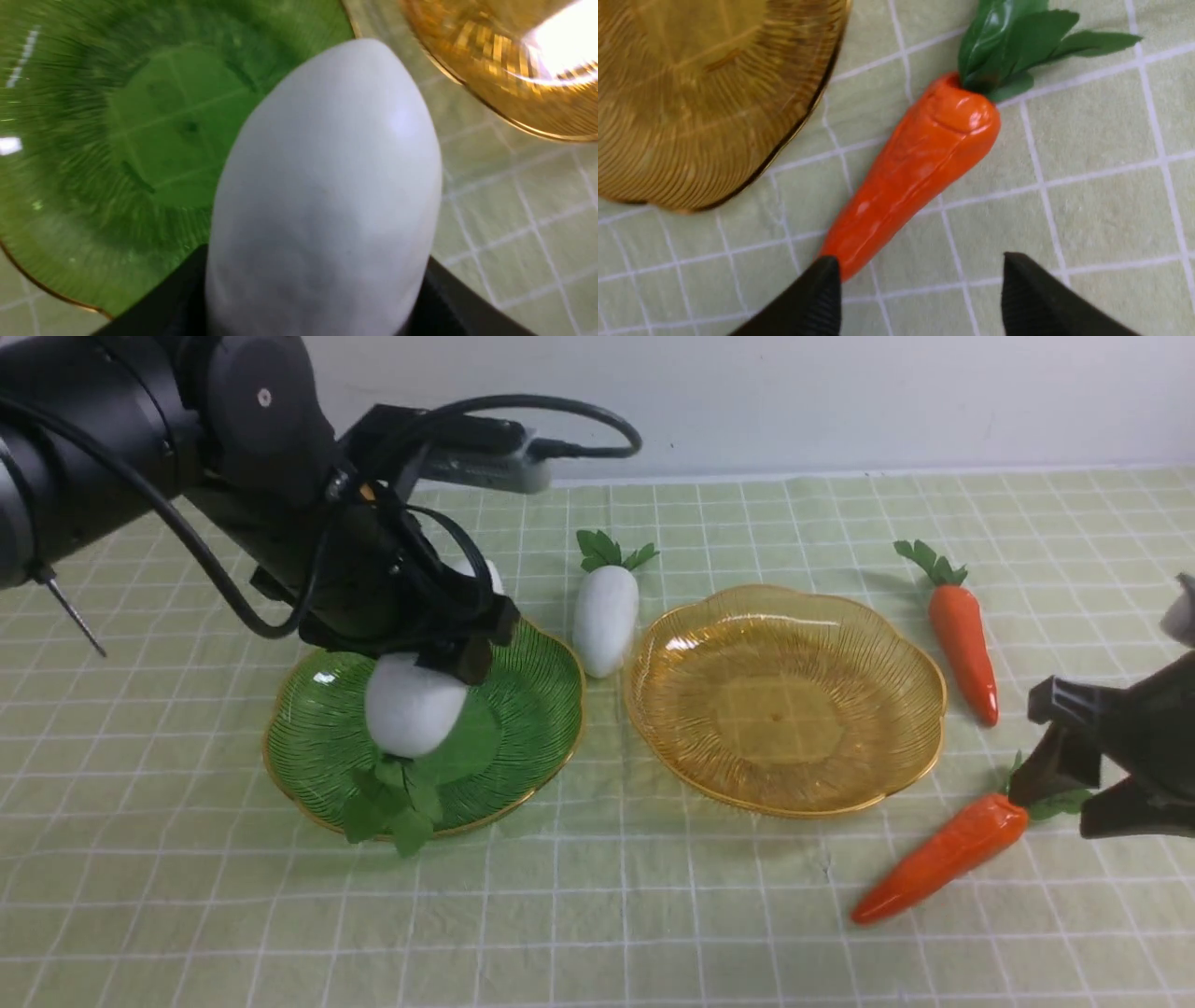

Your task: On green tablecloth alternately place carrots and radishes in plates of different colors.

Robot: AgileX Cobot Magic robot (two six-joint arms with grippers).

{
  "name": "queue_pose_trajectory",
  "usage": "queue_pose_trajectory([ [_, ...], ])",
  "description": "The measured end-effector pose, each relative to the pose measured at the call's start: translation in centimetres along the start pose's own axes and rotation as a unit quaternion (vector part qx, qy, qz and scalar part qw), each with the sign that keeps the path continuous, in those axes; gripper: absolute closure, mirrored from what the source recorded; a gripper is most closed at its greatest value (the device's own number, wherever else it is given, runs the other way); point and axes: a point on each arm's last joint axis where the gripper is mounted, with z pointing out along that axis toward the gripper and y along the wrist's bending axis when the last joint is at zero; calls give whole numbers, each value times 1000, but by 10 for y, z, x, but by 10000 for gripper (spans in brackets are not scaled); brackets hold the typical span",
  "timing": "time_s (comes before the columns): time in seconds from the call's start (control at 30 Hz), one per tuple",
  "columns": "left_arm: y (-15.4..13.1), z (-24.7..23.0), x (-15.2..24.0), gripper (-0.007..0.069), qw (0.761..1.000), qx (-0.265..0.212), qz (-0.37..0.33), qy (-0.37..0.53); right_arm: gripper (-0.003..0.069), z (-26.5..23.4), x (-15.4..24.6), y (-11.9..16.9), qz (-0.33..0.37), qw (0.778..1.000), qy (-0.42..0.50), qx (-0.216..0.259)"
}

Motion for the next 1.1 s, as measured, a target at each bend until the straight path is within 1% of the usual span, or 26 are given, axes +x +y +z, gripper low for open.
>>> queue_pose_trajectory([
  [0.03, 2, 1, 0, 202, 1000, -1, -2, 2, 168, 3, -3, 0, 2, 1000, -1, 1],
  [0.07, 16, 18, -4, 202, 1000, -11, -18, 1, 108, 15, -10, -3, 10, 1000, 7, 6],
  [0.13, 28, 37, -6, 202, 999, -19, -29, 5, 43, 29, -19, -4, 17, 1000, 15, 8],
  [0.2, 35, 55, -7, 202, 999, -24, -37, 13, 11, 40, -25, -6, 22, 999, 25, 11],
  [0.27, 37, 64, -7, 202, 999, -25, -38, 16, 1, 47, -28, -7, 25, 999, 31, 13],
  [0.37, 39, 89, -5, 202, 999, -25, -39, 27, -3, 66, -34, -12, 41, 998, 47, 20],
  [0.43, 39, 97, -4, 183, 998, -26, -39, 33, 5, 74, -35, -15, 45, 997, 53, 23],
  [0.47, 40, 100, -4, 160, 998, -27, -38, 36, 22, 75, -37, -15, 47, 998, 47, 23],
  [0.5, 40, 101, -3, 120, 998, -28, -37, 37, 42, 76, -38, -15, 46, 998, 46, 23],
  [0.53, 40, 101, -3, 85, 998, -30, -34, 38, 87, 76, -38, -15, 43, 998, 44, 23],
  [0.57, 40, 101, -3, 78, 998, -30, -34, 38, 106, 76, -38, -15, 42, 998, 44, 24],
  [0.6, 41, 99, -5, 20, 998, -34, -30, 38, 214, 78, -39, -16, 38, 998, 41, 26],
  [0.63, 41, 99, -6, 16, 998, -35, -30, 38, 247, 77, -39, -16, 36, 998, 40, 26],
  [0.7, 41, 90, -13, -12, 998, -35, -28, 37, 390, 77, -39, -18, 22, 998, 41, 38],
  [0.77, 40, 85, -16, -10, 998, -35, -28, 38, 382, 75, -39, -19, 12, 998, 40, 44],
  [0.83, 38, 69, -30, 28, 999, -33, -28, 26, 373, 60, -40, -23, 2, 998, 28, 53],
  [0.87, 37, 61, -37, 68, 999, -31, -28, 18, 373, 48, -42, -23, 2, 999, 13, 53],
  [0.93, 30, 45, -51, 196, 999, -24, -21, 0, 373, 18, -45, -21, 0, 998, -32, 45],
  [0.97, 26, 36, -58, 285, 1000, -21, -14, -14, 373, 4, -47, -17, -5, 998, -57, 39],
  [1.0, 24, 31, -62, 325, 999, -20, -6, -25, 373, 1, -47, -17, -6, 997, -62, 38],
  [1.03, 17, 21, -72, 463, 999, -16, 0, -50, 373, -16, -51, -9, -15, 995, -97, 26],
  [1.07, 12, 14, -82, 542, 997, -13, 10, -74, 373, -28, -57, 0, -23, 992, -121, 10],
  [1.1, 11, 13, -83, 542, 997, -11, 11, -78, 373, -32, -59, 3, -27, 991, -129, 6],
])
